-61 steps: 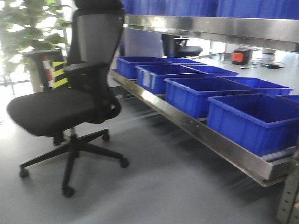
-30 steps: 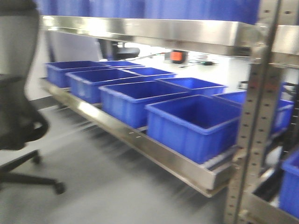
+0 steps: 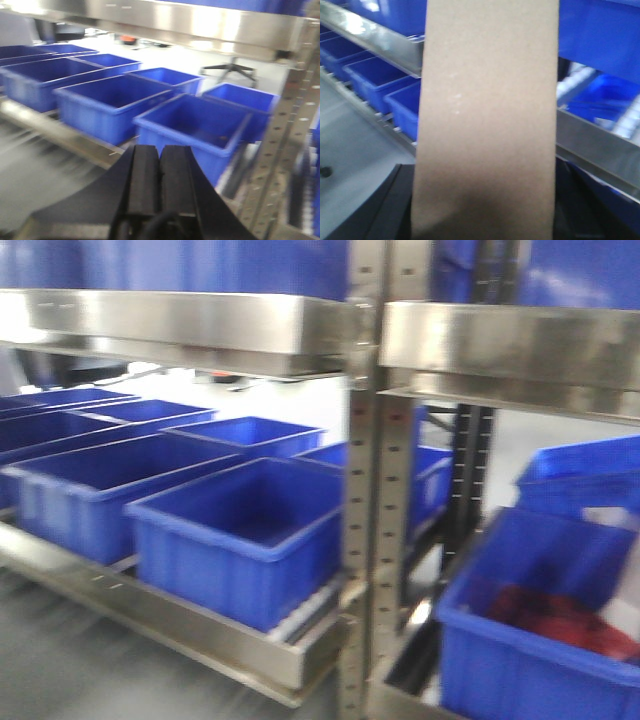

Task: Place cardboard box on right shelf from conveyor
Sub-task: 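Drive toward the steel shelf rack with blue bins, box held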

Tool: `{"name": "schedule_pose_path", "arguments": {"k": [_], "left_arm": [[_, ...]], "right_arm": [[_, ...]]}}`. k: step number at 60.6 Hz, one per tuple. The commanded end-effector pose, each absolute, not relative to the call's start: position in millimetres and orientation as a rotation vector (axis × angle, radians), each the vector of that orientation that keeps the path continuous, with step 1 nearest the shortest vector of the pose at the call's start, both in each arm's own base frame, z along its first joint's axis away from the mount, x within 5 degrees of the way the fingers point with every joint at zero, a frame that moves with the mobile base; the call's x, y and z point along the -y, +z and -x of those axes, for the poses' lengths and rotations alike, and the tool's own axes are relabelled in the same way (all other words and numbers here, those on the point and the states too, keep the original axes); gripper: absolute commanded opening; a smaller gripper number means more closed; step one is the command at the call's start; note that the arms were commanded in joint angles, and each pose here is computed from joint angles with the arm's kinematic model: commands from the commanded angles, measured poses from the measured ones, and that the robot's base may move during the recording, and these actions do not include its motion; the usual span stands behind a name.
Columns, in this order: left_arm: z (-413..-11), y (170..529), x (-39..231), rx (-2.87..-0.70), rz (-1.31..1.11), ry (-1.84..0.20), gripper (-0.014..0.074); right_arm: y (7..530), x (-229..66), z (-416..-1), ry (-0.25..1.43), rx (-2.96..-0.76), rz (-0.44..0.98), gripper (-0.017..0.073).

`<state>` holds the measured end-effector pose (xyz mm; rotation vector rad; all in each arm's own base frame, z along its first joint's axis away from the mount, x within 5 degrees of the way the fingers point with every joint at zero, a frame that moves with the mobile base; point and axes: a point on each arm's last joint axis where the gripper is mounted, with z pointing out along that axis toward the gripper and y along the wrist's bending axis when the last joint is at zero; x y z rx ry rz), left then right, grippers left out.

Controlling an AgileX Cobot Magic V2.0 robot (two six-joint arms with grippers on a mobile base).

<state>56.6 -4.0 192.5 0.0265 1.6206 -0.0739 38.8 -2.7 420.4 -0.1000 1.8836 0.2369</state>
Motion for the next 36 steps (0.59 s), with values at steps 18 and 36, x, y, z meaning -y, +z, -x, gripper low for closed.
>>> {"name": "schedule_pose_path", "arguments": {"k": [18,36], "left_arm": [[-56.0,197.5,3.6,-1.532,-0.019,-0.079,-0.0116],[-56.0,197.5,3.6,-1.532,-0.019,-0.079,-0.0116]], "right_arm": [[435.7,2.9,-40.0,0.231,-1.770,0.113,0.0173],[435.7,2.9,-40.0,0.231,-1.770,0.113,0.0173]]}}
